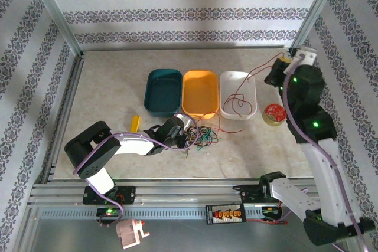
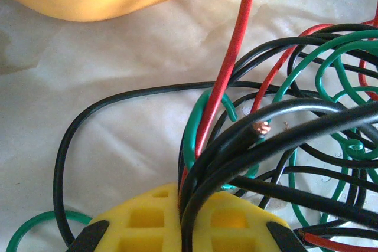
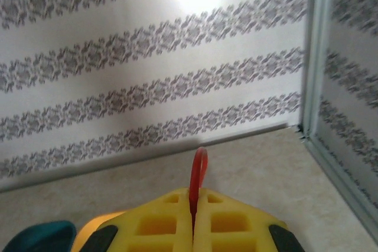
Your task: Untangle the cables
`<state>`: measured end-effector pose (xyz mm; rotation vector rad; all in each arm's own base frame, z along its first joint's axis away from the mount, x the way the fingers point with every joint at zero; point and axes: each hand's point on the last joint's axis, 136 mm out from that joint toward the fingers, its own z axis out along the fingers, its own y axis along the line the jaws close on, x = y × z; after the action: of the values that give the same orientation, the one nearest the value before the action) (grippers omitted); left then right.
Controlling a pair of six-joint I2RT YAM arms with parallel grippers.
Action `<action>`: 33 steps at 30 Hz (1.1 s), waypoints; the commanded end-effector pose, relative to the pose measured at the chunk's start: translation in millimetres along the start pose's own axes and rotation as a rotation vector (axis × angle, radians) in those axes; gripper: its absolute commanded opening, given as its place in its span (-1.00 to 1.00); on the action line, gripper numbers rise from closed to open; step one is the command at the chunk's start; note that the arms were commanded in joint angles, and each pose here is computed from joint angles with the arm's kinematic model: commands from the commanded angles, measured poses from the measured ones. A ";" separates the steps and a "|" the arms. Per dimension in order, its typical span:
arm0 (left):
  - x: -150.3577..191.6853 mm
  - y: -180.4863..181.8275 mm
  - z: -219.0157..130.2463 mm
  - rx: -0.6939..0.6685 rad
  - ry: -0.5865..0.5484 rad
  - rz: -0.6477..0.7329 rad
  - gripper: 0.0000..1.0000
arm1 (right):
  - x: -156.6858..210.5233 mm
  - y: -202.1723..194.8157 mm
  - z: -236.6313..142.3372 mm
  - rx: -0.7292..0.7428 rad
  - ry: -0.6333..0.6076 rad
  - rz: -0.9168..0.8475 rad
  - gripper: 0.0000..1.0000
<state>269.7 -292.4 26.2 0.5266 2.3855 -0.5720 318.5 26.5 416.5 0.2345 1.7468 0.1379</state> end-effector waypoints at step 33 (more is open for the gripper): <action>31.2 19.7 -2.9 -0.102 0.126 0.019 -1.00 | 247.0 -62.1 126.7 0.394 0.528 0.143 -1.00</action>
<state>269.7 -292.5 26.6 0.5369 2.3962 -0.5607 395.7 27.6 152.1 0.5565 2.3113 0.0259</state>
